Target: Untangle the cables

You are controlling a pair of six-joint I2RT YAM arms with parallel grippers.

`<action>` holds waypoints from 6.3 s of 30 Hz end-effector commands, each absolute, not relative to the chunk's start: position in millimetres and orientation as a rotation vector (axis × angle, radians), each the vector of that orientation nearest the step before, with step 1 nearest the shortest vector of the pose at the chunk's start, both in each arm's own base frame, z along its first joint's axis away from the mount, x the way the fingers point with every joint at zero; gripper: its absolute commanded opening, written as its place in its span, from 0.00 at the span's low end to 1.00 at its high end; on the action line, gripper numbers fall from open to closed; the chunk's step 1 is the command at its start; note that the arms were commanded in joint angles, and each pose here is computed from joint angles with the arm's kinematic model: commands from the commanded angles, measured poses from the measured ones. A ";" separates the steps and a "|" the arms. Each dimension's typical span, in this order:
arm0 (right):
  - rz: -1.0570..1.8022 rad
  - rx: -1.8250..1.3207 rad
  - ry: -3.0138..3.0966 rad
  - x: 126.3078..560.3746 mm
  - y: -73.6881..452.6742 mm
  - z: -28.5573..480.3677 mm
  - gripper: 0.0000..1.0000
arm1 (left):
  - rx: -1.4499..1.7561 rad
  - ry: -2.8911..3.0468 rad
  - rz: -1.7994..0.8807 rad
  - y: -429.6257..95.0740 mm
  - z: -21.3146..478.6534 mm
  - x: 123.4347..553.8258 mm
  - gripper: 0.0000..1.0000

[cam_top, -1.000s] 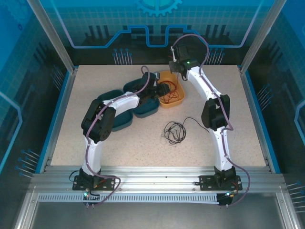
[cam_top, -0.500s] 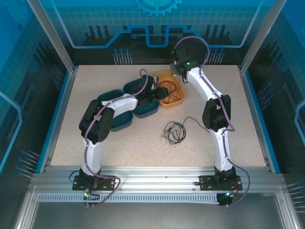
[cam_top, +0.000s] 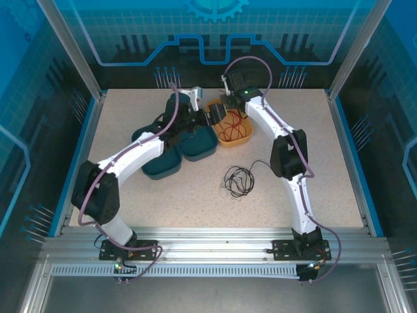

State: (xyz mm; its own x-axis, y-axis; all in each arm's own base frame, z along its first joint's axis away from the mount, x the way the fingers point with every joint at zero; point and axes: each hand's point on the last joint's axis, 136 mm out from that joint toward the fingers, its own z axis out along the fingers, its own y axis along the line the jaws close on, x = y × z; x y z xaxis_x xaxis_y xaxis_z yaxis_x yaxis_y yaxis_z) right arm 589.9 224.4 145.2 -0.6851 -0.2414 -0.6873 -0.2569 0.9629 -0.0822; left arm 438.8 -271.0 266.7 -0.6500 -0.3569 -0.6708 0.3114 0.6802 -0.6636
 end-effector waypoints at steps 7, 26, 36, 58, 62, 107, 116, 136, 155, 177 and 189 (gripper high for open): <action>0.052 -0.415 2.427 591.6 237.7 100.1 0.17 | -0.027 2.135 -0.868 -242.1 237.8 407.8 0.99; 0.042 -0.295 2.340 542.9 222.0 217.3 0.54 | 0.015 2.162 -0.795 -227.7 230.0 385.9 0.99; 0.027 0.025 2.457 411.5 162.0 200.5 0.66 | 0.285 2.188 -0.726 -269.8 189.9 338.6 0.99; 0.344 0.355 2.643 244.1 141.9 72.5 0.42 | 0.336 2.427 -0.864 -320.0 84.5 310.2 0.67; 0.373 0.311 2.664 249.0 158.3 66.7 0.40 | 0.374 2.450 -0.832 -324.3 76.9 315.8 0.60; 0.113 0.526 2.689 245.3 98.5 37.8 0.21 | 0.498 2.306 -0.804 -329.3 146.5 319.0 0.00; 0.190 0.451 2.618 248.9 102.4 64.6 0.41 | 0.621 2.160 -0.948 -349.2 198.7 297.0 0.00; 0.480 0.214 2.269 240.8 110.1 154.2 0.40 | 0.635 2.133 -1.076 -376.5 190.8 292.7 0.00; 0.574 -0.082 2.072 236.0 119.1 174.9 0.49 | 0.921 1.797 -1.173 -358.1 280.7 259.5 0.00; 0.742 -0.378 1.765 221.9 155.0 236.9 0.47 | 0.975 1.665 -1.382 -337.6 314.4 242.7 0.00; 0.802 -0.442 1.709 209.4 162.5 255.5 0.45 | 0.995 1.663 -1.411 -338.5 316.9 238.2 0.00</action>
State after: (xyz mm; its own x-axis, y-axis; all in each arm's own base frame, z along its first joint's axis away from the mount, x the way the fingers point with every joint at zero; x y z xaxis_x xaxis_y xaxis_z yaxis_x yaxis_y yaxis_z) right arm 213.3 159.6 226.6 -0.3594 0.1008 -0.9277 -0.6104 0.7266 0.3154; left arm 244.5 -338.7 310.1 -0.4438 0.1020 -0.8903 0.8924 0.1404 -0.4288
